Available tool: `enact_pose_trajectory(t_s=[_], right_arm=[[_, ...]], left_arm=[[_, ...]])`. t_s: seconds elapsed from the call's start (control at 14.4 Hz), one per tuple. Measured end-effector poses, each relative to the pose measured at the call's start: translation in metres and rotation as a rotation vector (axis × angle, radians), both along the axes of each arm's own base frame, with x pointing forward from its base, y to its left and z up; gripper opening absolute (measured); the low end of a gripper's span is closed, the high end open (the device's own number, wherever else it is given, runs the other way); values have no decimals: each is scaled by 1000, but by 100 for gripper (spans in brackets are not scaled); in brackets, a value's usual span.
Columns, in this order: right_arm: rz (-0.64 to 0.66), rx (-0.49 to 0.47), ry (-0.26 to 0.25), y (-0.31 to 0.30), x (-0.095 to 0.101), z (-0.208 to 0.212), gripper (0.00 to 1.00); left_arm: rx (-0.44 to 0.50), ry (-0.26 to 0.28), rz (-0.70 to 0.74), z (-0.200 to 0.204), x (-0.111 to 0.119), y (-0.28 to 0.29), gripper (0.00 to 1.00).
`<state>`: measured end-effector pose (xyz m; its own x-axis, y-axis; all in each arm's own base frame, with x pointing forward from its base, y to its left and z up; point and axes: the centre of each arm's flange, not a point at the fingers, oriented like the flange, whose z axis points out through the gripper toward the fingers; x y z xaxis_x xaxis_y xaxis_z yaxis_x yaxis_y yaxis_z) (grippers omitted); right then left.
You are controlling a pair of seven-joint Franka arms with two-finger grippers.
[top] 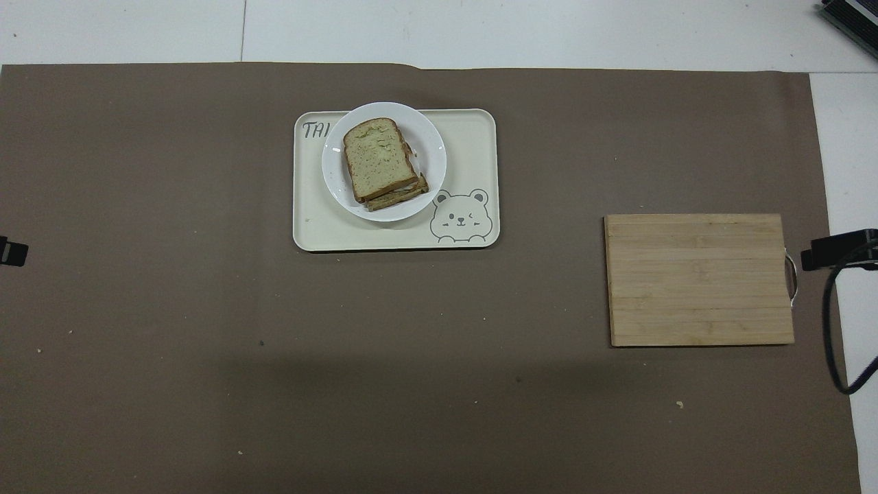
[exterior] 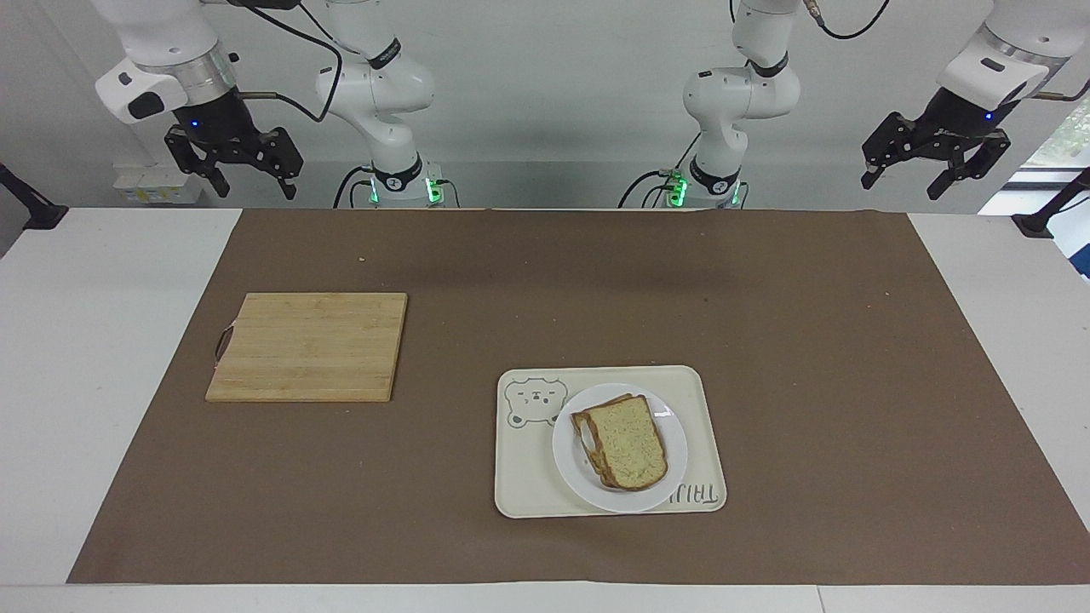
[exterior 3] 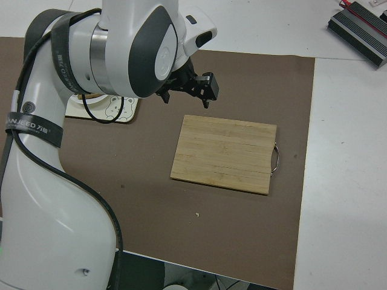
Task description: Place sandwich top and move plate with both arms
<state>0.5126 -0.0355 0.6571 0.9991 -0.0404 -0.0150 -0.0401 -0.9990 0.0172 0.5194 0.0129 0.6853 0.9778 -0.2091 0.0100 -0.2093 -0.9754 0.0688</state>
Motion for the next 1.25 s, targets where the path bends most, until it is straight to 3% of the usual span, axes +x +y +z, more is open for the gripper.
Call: enact_pose_trajectory(t_s=[0.76, 1.25], right_arm=[[0, 0, 0, 0, 0, 0, 100], [0, 0, 0, 0, 0, 0, 100]], left_arm=[[26, 4, 12, -1, 1, 2, 100], [32, 10, 110, -2, 1, -3, 100]])
